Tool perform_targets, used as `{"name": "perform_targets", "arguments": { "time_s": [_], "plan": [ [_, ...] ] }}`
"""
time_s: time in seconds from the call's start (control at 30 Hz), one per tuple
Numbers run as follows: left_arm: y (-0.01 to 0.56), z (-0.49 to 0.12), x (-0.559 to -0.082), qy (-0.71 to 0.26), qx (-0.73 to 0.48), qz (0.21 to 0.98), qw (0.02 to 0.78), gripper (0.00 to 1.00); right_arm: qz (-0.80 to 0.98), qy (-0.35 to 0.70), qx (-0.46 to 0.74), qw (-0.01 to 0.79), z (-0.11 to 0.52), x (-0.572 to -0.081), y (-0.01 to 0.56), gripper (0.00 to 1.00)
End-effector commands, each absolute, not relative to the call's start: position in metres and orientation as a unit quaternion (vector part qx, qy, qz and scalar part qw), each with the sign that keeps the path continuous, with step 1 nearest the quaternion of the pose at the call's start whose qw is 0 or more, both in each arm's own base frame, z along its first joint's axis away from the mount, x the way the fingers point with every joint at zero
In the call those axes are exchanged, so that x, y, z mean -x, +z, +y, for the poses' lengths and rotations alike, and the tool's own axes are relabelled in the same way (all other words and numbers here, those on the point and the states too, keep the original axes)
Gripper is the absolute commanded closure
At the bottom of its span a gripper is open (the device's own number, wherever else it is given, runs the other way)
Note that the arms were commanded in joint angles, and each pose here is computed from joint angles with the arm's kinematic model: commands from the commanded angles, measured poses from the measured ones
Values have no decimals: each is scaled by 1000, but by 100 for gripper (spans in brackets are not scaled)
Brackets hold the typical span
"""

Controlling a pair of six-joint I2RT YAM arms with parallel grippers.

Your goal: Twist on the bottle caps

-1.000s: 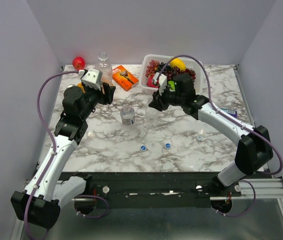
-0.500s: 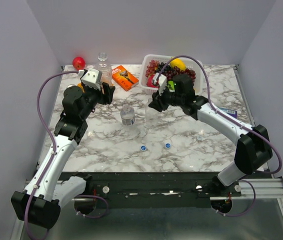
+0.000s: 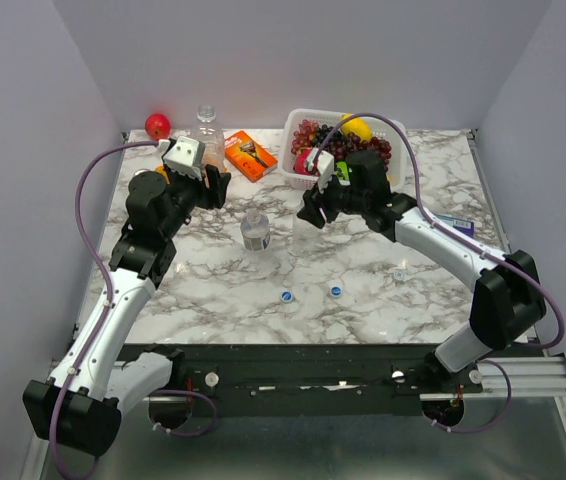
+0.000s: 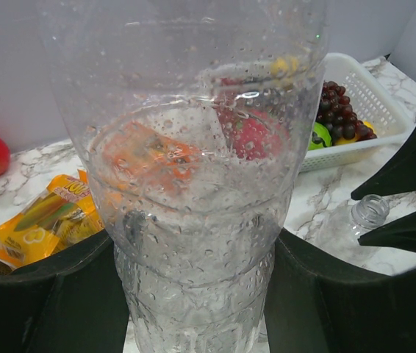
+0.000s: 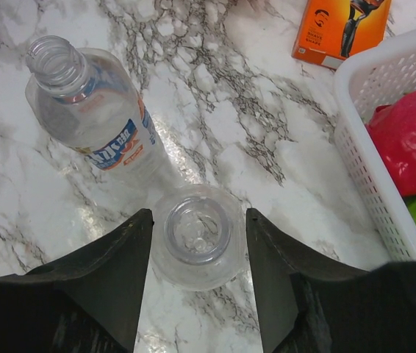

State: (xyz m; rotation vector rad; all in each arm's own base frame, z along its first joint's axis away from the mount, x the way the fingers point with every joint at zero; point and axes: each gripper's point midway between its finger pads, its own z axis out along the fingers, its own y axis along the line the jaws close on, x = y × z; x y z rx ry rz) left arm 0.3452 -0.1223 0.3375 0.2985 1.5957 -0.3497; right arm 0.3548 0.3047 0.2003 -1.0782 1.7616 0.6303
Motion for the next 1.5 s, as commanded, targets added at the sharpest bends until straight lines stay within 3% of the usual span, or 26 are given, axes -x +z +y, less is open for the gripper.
{"name": "perform_targets", "arguments": {
  "time_s": [0.0, 0.17, 0.33, 0.37, 0.5, 0.63, 0.87, 1.1, 1.47],
  "plan": [
    [343, -124, -344, -161, -137, 701, 681, 100, 711, 248, 440, 490, 302, -352, 213, 37],
    [342, -124, -343, -162, -138, 701, 681, 100, 714, 238, 434, 495, 294, -349, 216, 30],
    [342, -124, -342, -164, -138, 700, 681, 100, 738, 235, 421, 472, 275, -324, 211, 6],
    [341, -124, -342, -164, -138, 700, 681, 100, 746, 238, 418, 460, 269, -313, 210, 5],
    [337, -122, -340, -162, -135, 703, 679, 100, 784, 278, 393, 392, 259, -272, 181, 5],
    [335, -119, -336, -162, -131, 703, 681, 100, 843, 272, 357, 296, 252, -242, 137, 18],
    [315, -110, -331, -140, -134, 712, 675, 100, 903, 240, 300, 194, 238, -200, 84, 25],
    [310, -109, -327, -134, -139, 712, 675, 100, 927, 209, 275, 145, 228, -191, 48, 30],
    [310, -103, -316, -132, -130, 706, 683, 100, 944, 155, 257, 138, 226, -213, 24, 33]
  ]
}}
